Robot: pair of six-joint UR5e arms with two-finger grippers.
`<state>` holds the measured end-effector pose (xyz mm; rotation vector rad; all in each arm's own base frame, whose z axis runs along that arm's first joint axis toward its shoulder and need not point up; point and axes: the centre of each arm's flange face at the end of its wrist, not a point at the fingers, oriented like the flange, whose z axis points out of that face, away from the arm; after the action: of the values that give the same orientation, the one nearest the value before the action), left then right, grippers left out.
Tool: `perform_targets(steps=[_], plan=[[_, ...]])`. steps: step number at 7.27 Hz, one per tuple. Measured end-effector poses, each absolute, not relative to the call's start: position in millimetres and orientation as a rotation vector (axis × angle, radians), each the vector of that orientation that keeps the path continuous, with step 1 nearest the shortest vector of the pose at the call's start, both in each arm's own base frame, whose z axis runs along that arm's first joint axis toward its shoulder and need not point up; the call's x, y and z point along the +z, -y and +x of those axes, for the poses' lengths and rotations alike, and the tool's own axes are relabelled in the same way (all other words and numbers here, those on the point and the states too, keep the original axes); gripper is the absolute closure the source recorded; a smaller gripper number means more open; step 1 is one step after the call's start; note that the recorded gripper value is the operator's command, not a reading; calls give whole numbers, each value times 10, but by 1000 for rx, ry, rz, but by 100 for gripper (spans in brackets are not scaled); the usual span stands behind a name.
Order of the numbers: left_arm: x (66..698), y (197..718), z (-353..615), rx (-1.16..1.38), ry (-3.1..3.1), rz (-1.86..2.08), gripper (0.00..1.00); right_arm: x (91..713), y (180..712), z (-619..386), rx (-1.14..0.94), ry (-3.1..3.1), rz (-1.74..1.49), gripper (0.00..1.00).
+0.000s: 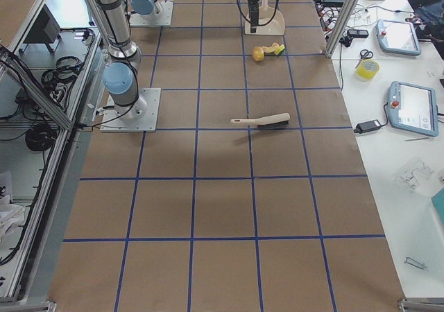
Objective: Sweep and dump trash into bin
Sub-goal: 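Reach the left gripper to the dustpan handle while the right grasps the brush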
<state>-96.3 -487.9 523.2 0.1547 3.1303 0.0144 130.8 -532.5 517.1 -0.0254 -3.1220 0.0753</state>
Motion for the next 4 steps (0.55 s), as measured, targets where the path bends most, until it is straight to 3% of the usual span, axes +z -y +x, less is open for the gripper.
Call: perform_targets(steps=[4], plan=[[4955, 4870, -538, 151, -2899, 725, 0, 4210, 5467, 576, -116, 3107, 62, 0]])
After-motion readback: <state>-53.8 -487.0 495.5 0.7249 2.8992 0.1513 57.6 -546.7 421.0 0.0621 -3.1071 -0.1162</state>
